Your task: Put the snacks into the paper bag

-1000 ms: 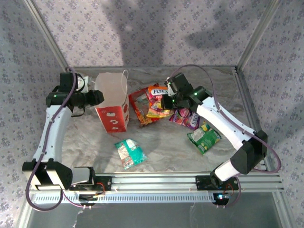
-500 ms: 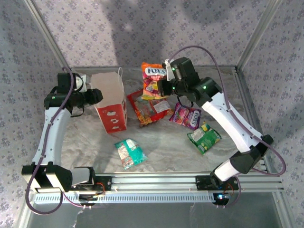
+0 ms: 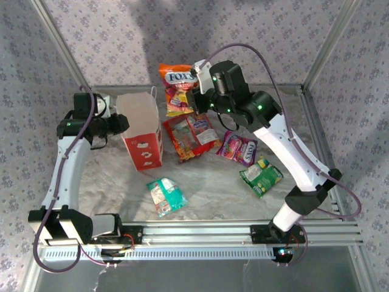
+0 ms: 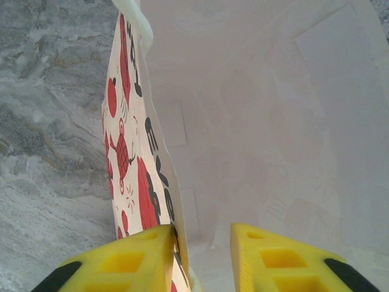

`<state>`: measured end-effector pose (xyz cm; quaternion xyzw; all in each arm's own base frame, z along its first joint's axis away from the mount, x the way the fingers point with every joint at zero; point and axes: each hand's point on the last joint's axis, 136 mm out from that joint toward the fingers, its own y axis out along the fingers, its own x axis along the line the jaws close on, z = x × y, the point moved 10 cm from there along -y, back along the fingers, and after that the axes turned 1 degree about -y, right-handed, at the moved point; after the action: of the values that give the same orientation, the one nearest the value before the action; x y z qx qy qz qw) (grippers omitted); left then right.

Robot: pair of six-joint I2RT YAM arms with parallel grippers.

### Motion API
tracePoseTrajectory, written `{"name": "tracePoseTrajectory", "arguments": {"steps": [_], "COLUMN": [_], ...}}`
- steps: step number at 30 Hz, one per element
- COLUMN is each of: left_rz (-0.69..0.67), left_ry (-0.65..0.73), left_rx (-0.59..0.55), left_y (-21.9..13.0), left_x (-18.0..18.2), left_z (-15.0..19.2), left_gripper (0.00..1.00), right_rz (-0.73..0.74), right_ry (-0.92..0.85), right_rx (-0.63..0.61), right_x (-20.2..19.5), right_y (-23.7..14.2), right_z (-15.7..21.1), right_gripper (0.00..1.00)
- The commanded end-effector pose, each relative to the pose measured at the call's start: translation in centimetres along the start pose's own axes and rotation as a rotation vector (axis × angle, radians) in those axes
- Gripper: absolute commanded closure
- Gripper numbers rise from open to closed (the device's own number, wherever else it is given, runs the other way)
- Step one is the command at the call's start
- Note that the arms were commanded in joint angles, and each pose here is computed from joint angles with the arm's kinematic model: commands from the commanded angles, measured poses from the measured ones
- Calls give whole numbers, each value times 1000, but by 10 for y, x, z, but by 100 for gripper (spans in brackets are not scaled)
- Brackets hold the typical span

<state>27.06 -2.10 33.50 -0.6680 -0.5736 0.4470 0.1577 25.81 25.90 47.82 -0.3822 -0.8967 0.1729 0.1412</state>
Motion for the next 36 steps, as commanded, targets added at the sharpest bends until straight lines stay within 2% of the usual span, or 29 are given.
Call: {"name": "tracePoseTrajectory", "arguments": {"steps": [1, 6, 14, 23, 32, 36], "left_rz": [19, 53, 177, 185, 176, 170], "left_ry": [5, 13, 56, 43, 47, 51], "left_rx": [-6, 16, 33, 58, 59, 63], "left_y": [5, 8, 13, 23, 20, 19], "left_x": [1, -1, -8, -5, -4, -4], "left_z": [-3, -4, -2, 0, 3, 4], "left_gripper": [72, 80, 80, 80, 80, 80], "right_rz": [-44, -89, -162, -212, -203, -154], "right_ry": [-67, -94, -110, -101, -49, -29], "right_rx": [-68, -81, -120, -150, -133, -125], "right_x": [12, 27, 48, 63, 62, 58], "right_y": [-3, 13, 31, 41, 81, 96], "right_z": [-17, -23, -30, -35, -27, -26], "right_gripper": [100, 100, 100, 100, 100, 100]}}
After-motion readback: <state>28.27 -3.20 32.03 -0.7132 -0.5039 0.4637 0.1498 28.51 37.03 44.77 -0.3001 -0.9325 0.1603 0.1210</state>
